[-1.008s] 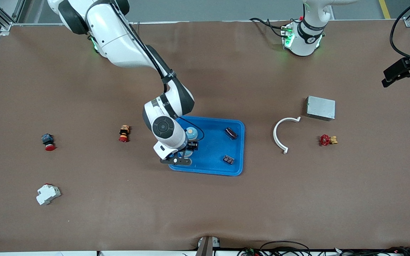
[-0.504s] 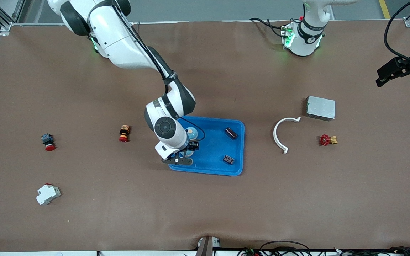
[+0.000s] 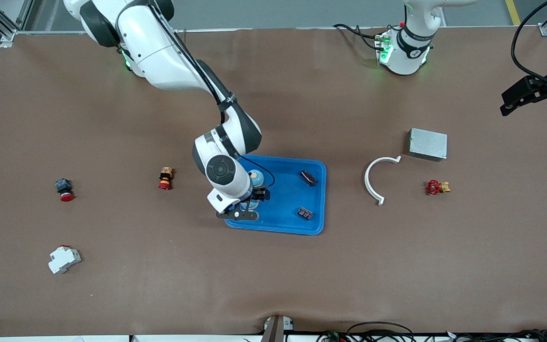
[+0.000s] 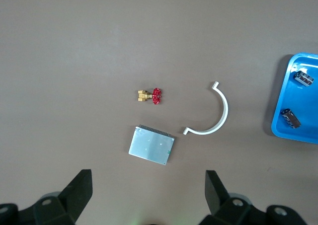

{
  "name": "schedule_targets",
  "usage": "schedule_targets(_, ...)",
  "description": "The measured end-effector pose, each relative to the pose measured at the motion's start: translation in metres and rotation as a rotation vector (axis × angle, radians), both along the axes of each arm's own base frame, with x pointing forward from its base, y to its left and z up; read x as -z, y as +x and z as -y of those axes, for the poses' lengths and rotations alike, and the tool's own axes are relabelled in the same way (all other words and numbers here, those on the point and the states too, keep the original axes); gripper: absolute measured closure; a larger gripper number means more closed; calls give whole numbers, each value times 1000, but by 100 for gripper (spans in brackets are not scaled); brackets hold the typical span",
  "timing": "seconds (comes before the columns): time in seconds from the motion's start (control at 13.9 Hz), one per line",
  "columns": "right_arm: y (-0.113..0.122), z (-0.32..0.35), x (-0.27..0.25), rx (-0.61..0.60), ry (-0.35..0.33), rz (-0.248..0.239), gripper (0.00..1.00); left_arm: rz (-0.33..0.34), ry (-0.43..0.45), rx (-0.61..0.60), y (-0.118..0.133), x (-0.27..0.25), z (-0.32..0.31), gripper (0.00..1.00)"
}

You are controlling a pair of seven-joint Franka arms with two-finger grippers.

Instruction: Place electrolytic capacitor and blue bell in tray

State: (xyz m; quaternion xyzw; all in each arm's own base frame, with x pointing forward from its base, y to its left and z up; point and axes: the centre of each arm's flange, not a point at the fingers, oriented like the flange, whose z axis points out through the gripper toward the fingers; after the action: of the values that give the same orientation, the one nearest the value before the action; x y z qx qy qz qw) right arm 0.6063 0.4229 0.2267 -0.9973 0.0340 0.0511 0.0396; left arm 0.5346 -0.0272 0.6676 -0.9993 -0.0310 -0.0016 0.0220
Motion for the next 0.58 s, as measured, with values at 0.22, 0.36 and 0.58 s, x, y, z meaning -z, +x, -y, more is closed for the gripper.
schedule_targets(0.22,-9,10,-87,-19,-27,-82,0,1,0,0,0,-1,0,0)
schedule_targets(0.36,-21,30,-154,-23,-42,-137,0,3,-1,0,0,-1,0,0)
schedule_targets(0.58,-34,71,-228,-8,-50,-194,0,3,-1,0,0,-1,0,0)
